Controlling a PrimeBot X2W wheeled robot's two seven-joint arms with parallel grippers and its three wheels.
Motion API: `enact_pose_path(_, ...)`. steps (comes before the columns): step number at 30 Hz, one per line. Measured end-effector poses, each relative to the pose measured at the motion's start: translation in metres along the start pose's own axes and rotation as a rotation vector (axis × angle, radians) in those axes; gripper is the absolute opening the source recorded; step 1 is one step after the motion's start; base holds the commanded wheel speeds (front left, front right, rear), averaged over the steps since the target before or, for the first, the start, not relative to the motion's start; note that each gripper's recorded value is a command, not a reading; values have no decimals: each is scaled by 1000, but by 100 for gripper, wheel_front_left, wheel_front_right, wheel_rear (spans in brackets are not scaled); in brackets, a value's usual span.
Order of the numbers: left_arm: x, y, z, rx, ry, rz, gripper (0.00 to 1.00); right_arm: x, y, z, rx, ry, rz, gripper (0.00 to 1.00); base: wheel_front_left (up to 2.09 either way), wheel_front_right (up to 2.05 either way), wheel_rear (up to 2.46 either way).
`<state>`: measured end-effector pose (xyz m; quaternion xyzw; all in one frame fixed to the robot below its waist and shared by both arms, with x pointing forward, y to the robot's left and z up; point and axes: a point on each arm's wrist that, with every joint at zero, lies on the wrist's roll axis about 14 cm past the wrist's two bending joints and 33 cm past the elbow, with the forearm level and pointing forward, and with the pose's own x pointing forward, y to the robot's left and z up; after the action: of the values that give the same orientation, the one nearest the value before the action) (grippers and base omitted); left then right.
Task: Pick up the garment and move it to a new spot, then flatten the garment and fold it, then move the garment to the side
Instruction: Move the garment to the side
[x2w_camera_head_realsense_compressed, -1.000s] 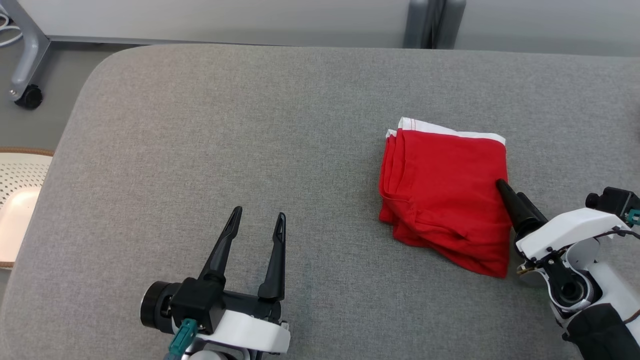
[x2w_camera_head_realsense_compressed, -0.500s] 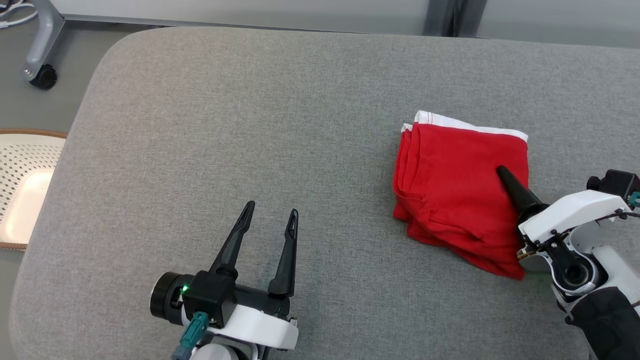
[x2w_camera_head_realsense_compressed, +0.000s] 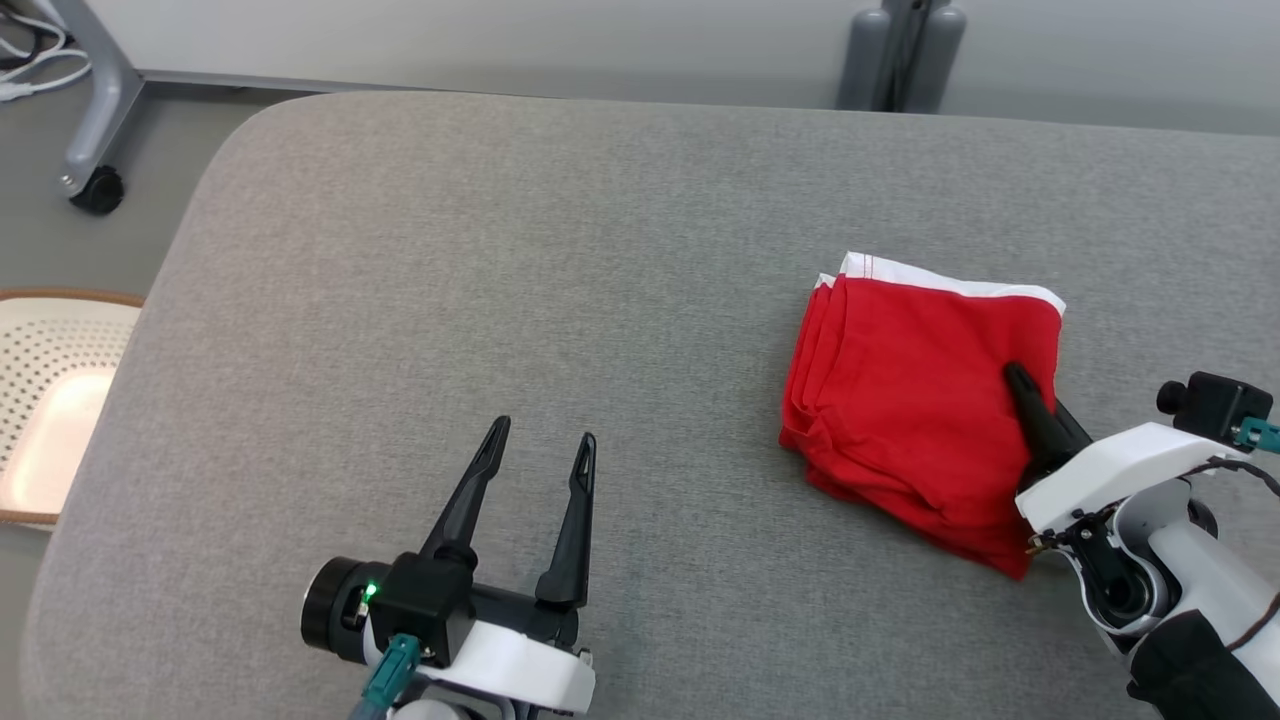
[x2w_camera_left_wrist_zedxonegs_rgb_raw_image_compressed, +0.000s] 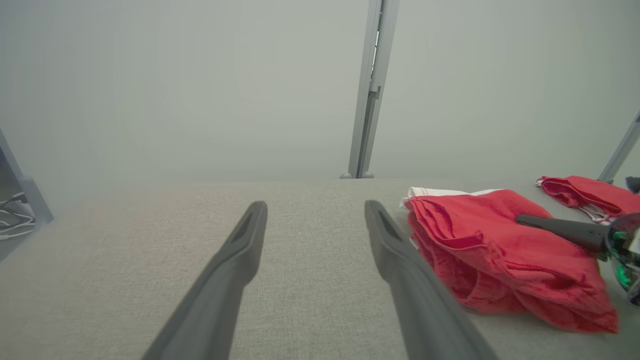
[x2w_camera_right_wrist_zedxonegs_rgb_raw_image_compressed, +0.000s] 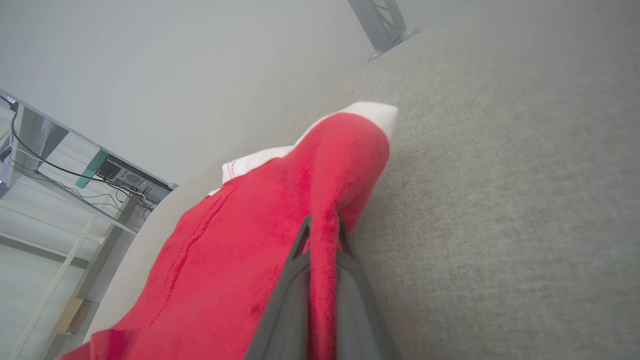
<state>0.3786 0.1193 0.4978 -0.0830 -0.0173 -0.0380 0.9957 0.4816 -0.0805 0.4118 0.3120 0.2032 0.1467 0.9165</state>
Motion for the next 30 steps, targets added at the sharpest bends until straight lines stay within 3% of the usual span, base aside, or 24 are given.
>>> enact_pose_path(10,9,-30,-7,-1,12,-104,100,-15,-11,28,-122,-91,-25,0,0,0,0)
enact_pose_path(25,34,-97,-26,-8,33,-344,100,-74,-56,76,-129,-258,-167,0,0,0,0)
enact_pose_path(30,37,-116,-34,-16,49,-407,100,-95,-78,82,-177,-270,-231,0,0,0,0)
